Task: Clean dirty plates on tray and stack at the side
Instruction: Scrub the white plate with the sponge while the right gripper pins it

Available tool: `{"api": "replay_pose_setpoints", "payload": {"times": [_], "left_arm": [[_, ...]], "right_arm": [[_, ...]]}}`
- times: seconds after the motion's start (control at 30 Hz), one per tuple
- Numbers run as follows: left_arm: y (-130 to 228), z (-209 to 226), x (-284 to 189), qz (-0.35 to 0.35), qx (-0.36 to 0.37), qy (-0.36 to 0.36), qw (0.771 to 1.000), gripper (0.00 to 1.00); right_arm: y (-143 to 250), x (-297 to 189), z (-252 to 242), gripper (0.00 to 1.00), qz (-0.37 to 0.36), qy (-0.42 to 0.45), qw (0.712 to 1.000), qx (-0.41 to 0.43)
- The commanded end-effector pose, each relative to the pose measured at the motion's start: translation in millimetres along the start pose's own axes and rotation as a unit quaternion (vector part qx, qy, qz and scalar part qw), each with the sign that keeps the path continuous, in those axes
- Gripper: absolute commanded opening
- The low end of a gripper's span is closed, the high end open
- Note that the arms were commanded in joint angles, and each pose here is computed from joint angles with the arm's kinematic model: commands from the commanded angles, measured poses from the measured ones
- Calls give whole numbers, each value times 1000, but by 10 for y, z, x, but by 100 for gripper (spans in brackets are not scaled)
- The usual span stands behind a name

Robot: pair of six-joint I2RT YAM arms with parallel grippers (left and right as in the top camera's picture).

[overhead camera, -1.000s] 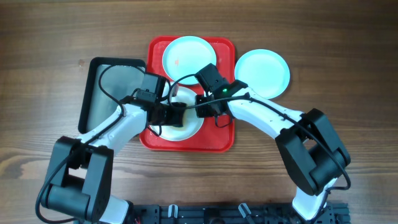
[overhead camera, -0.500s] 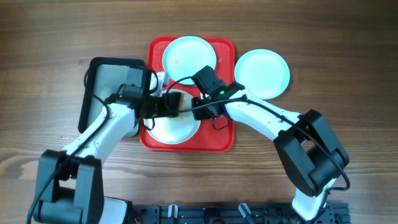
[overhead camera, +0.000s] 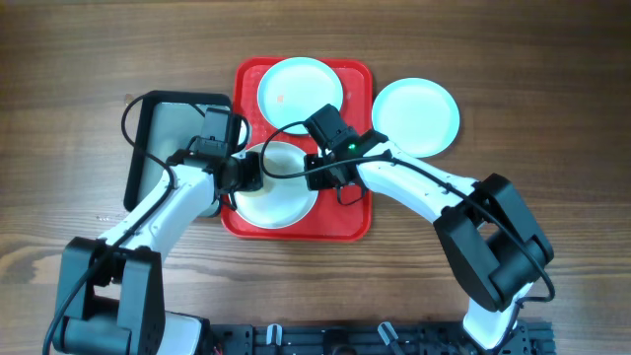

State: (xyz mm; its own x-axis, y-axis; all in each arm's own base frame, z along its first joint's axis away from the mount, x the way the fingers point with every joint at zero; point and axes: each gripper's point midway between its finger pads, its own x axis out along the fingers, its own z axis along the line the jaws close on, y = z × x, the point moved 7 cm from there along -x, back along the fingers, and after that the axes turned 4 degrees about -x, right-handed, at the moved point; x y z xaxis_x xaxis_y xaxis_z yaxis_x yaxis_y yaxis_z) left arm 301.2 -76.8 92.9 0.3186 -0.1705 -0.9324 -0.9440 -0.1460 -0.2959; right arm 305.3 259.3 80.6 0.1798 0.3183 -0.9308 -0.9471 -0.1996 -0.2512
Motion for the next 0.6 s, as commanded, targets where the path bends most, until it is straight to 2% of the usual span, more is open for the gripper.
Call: {"api": "replay_pose_setpoints", "payload": {"times": [0.0,0.13,0.33,0.57], "left_arm": [[144,92,156,21,-5,-19,1000,4],[190,24,172,40,-8,17,999,4],[232,-176,145,66,-7,107,992,4],[268,-276,117,82,-5,152,985,4]], "right_arm": [[50,-18,36,4,5,-10,1000,0],[45,-18,38,4,3,-11,1000,0],[45,-18,38,4,3,-11,1000,-1],[45,-18,38,4,3,-11,1000,-1]]}}
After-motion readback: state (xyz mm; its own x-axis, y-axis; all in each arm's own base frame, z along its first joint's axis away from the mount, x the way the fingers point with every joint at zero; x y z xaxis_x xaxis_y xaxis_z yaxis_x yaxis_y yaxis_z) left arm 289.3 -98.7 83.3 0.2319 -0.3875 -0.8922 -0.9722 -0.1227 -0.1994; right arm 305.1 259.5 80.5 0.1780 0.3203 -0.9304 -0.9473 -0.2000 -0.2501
